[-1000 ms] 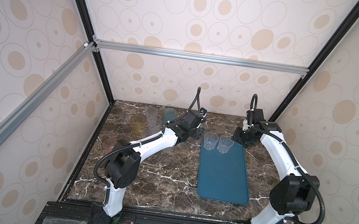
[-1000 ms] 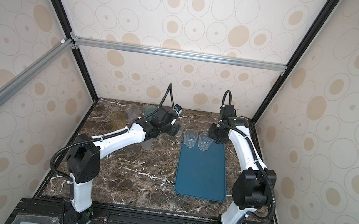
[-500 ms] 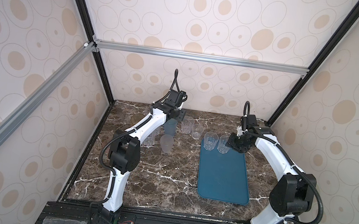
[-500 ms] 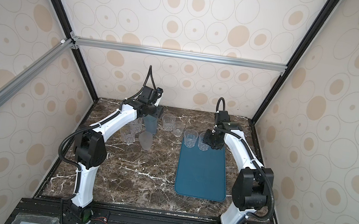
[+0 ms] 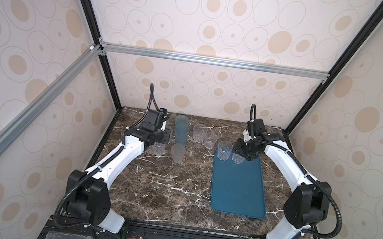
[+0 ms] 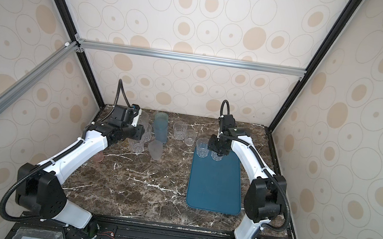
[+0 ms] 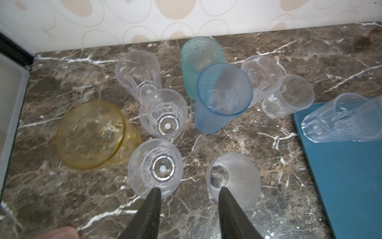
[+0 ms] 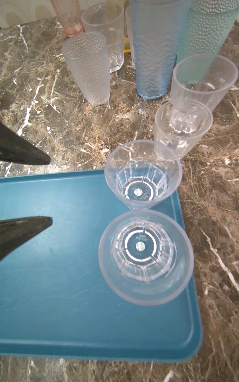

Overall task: Place the glasses into the tray
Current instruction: Pick up the glass from the middle-left of the table.

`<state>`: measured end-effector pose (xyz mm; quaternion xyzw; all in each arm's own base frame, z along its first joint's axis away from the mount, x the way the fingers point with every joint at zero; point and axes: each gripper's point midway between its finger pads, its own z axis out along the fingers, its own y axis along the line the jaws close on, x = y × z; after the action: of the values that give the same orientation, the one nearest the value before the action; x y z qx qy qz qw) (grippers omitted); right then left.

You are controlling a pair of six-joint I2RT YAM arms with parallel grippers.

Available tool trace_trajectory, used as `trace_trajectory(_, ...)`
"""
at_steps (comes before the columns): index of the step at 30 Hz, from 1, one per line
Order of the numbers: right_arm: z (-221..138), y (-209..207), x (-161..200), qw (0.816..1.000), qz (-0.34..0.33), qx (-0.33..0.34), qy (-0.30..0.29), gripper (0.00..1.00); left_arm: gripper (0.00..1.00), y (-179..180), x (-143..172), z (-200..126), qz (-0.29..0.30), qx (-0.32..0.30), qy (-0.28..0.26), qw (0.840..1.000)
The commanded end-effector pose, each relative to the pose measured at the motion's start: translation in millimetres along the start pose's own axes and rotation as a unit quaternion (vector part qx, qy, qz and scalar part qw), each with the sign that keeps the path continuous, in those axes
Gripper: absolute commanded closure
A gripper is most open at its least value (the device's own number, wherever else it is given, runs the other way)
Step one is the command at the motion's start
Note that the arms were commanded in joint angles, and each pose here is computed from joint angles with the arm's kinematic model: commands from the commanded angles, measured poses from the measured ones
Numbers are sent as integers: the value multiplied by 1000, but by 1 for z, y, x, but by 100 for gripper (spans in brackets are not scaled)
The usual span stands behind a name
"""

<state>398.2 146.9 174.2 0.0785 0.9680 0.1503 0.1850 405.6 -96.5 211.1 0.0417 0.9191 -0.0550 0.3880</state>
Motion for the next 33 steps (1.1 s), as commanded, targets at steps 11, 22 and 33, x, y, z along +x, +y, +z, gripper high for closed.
trace_trajectory(11,10,55,35,998,-46,-25,36,38,43,46,54,18,-126,-23,45,991)
trace_trajectory(22,33,118,84,990,-110,-44,78,32,47,58,64,49,-192,-3,31,981)
trace_trajectory(33,41,128,95,986,-136,-35,87,33,68,66,62,76,-235,-9,16,972)
